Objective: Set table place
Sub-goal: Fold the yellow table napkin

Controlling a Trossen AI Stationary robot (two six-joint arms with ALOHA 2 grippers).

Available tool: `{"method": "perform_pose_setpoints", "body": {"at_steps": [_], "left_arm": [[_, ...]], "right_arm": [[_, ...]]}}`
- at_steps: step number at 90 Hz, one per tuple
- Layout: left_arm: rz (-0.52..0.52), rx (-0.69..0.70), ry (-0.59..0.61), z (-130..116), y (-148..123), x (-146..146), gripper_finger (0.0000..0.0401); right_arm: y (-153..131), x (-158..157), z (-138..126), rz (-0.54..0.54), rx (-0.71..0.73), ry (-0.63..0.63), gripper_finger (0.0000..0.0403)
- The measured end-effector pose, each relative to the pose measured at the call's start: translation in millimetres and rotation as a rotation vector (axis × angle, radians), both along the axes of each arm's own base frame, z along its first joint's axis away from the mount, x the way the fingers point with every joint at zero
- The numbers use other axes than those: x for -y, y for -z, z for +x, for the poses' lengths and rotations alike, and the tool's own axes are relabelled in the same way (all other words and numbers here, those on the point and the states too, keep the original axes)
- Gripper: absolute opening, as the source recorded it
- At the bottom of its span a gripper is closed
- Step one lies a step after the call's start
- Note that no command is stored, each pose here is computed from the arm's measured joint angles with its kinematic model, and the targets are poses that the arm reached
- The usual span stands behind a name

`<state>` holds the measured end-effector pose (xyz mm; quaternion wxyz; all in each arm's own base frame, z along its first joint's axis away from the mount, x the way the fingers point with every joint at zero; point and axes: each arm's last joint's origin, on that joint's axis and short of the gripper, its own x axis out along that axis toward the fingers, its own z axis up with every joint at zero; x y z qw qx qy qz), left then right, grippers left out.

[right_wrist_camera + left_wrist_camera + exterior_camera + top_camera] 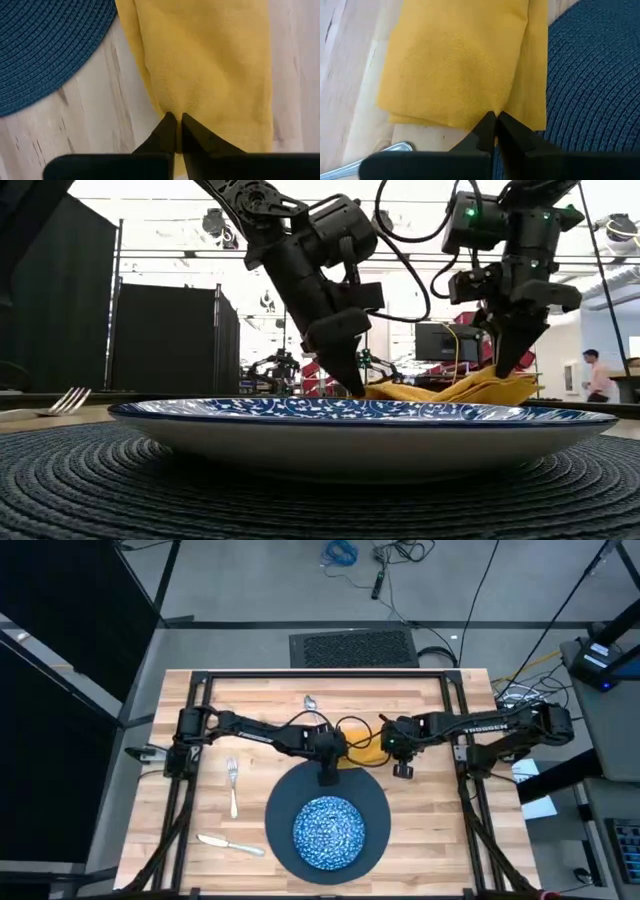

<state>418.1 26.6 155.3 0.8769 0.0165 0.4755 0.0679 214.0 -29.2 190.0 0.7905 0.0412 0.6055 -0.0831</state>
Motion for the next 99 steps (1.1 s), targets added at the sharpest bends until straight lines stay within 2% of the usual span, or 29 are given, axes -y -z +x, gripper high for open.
{"method": "perform_pose_setpoints", "body": {"at_steps": [18,39,54,69,84,99], "left_arm": [[-0.001,0.001,-0.002,0.0,0.0,0.0,0.0000],[-0.005,0.004,-0.003,0.3,-0.2,0.4,0.0000],[-0.026,0.055,0.030,4.7,-2.7,8.2,0.0000],[-0.040,0.079,0.058,6.8,-4.0,15.6,0.0000],[-0.043,0.029,0.062,5.4,6.6,17.6,0.0000],[-0.043,0.041,0.069,5.6,2.5,20.9,0.0000]], "right_arm": [[-0.3,0.6,1.2,0.003,0.015,0.033,0.0015],[-5.3,3.1,1.0,-0.071,-0.004,0.074,0.0085],[-13.7,3.6,4.6,-0.072,0.015,0.079,0.0117],[-13.2,3.4,2.8,-0.068,-0.004,0.086,0.0125],[-12.0,2.8,-1.5,-0.053,-0.044,0.126,0.0125],[-11.8,2.6,-2.5,-0.048,-0.053,0.140,0.0125]]}}
